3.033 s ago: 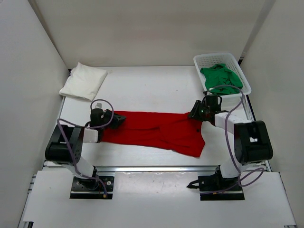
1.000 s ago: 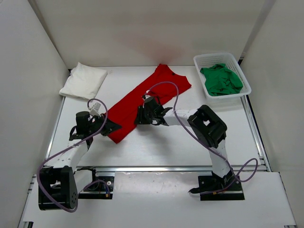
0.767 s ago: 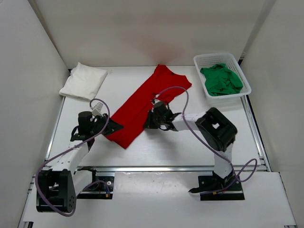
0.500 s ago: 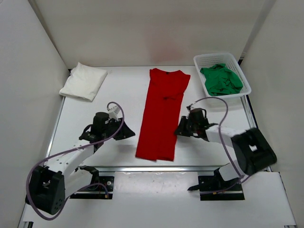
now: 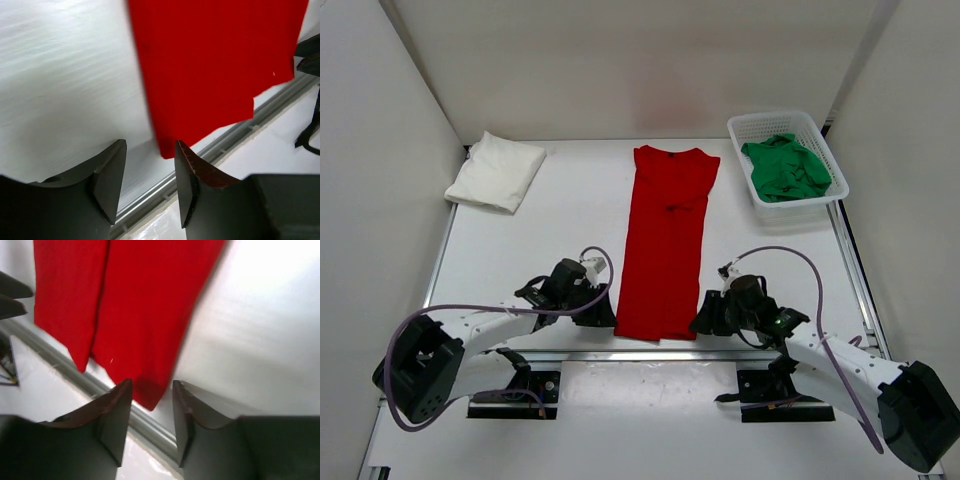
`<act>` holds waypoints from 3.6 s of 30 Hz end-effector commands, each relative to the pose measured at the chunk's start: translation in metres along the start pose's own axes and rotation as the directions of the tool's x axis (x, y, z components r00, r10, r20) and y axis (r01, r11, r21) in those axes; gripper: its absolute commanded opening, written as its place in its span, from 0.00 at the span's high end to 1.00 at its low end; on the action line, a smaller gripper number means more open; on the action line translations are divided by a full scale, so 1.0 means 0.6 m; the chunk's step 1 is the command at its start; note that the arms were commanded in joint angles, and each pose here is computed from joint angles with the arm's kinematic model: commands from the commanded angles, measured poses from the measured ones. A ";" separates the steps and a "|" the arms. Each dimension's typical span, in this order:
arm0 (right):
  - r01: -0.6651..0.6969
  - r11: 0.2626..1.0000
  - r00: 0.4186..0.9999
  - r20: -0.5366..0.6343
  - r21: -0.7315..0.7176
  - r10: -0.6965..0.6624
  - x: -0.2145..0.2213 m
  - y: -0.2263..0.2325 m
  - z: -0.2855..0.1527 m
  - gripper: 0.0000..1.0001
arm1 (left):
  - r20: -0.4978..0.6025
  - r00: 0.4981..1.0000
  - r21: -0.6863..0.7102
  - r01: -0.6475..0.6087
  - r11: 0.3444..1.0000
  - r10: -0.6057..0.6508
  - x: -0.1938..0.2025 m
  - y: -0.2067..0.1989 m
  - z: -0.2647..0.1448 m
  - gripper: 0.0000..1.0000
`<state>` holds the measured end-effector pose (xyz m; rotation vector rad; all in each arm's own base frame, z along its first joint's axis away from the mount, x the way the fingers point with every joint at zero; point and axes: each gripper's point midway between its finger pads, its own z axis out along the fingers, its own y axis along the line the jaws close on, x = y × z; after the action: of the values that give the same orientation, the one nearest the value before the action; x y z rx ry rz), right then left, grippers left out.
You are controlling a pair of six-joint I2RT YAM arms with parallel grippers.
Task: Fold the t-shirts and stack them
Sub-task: Grab the bottom of the folded rectangular tshirt with both arms, then fold the folded rectangular tshirt in 1/3 of the way, then grab one side of the 2/3 rectangular tshirt with both arms
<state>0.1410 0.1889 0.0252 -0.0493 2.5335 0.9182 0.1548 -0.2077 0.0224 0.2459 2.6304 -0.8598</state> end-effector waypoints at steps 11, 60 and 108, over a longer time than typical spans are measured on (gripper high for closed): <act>-0.092 0.996 0.994 -0.068 -0.015 0.091 0.047 0.005 0.006 1.00 | -0.129 0.991 0.072 -0.022 0.997 0.031 0.062 -0.029 0.026 0.84; -0.037 0.991 0.953 0.304 0.129 -0.004 -0.524 -0.088 0.049 0.71 | 0.489 0.832 0.174 0.200 0.964 -0.261 -0.528 -0.079 0.042 0.61; -0.020 0.999 0.997 0.081 0.044 0.016 -0.146 -0.071 0.047 0.72 | 0.141 0.974 0.034 0.174 0.984 -0.177 -0.143 -0.013 0.110 0.60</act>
<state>0.2424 0.1612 0.0242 0.0099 2.4701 0.8222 0.2571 -0.2636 0.0232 -0.0425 2.4870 -0.9674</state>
